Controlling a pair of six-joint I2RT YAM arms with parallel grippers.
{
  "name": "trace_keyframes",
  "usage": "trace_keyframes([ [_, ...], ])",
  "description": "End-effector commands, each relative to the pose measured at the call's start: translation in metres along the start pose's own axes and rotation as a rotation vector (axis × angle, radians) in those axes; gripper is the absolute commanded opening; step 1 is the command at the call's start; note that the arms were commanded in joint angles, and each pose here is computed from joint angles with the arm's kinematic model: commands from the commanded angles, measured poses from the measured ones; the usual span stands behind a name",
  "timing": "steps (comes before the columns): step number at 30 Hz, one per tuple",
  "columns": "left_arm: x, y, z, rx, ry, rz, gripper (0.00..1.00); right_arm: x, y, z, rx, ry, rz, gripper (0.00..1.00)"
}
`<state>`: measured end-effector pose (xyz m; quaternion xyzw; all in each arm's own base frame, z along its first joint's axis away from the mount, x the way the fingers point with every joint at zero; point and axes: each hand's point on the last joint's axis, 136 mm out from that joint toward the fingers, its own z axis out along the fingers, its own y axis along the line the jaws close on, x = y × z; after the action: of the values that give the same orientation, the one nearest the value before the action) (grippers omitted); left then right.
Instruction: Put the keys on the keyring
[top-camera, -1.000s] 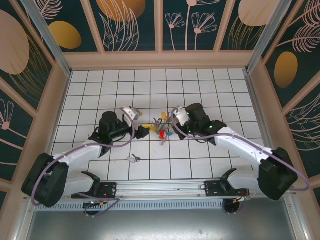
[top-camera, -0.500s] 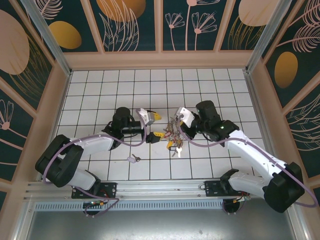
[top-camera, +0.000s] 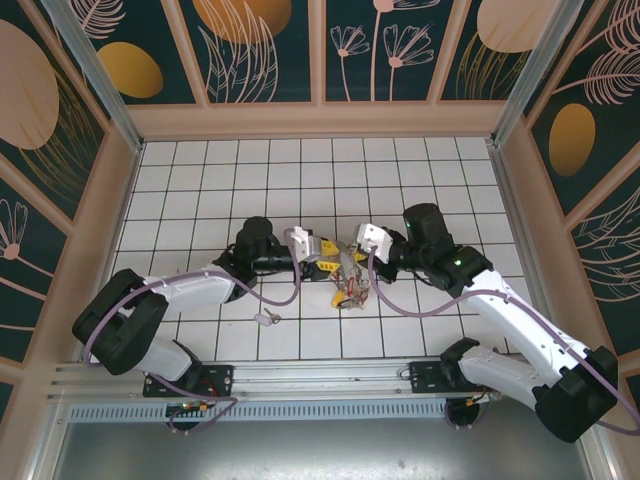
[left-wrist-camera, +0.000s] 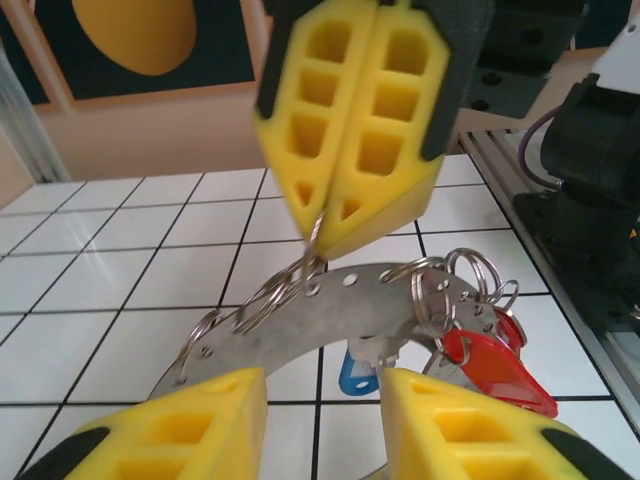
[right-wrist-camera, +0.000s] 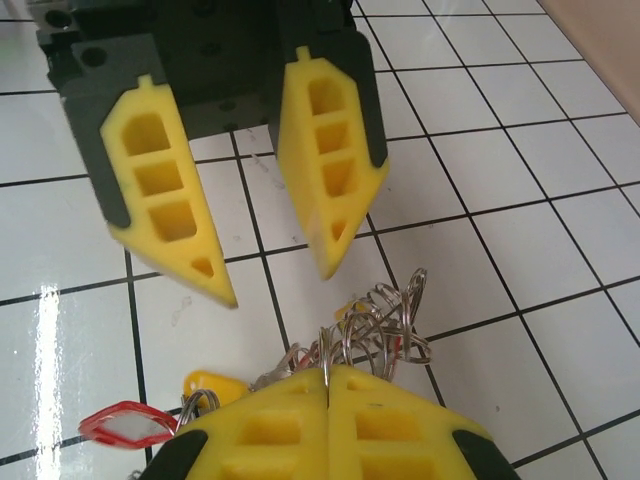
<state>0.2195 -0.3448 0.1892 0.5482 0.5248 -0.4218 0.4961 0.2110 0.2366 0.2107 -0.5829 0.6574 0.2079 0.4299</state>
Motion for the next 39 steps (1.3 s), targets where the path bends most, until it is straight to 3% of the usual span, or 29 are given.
trace_keyframes([
  [1, -0.015, 0.001, 0.007, -0.02, -0.042, 0.102, 0.33, -0.025, -0.003, -0.011, -0.005, -0.081, -0.066, 0.0],
  [6, -0.018, 0.003, 0.011, -0.043, -0.05, 0.119, 0.29, -0.028, 0.003, -0.011, -0.037, -0.099, -0.063, 0.0],
  [11, -0.017, 0.01, 0.011, -0.086, -0.042, 0.134, 0.42, -0.024, 0.007, -0.011, -0.054, -0.087, -0.088, 0.0],
  [16, -0.014, 0.015, 0.004, -0.134, 0.012, 0.201, 0.47, -0.02, 0.005, -0.012, -0.038, -0.062, -0.107, 0.0],
  [39, -0.022, -0.002, 0.019, -0.024, 0.009, 0.337, 0.44, -0.031, 0.011, -0.008, -0.086, -0.103, -0.126, 0.0],
])
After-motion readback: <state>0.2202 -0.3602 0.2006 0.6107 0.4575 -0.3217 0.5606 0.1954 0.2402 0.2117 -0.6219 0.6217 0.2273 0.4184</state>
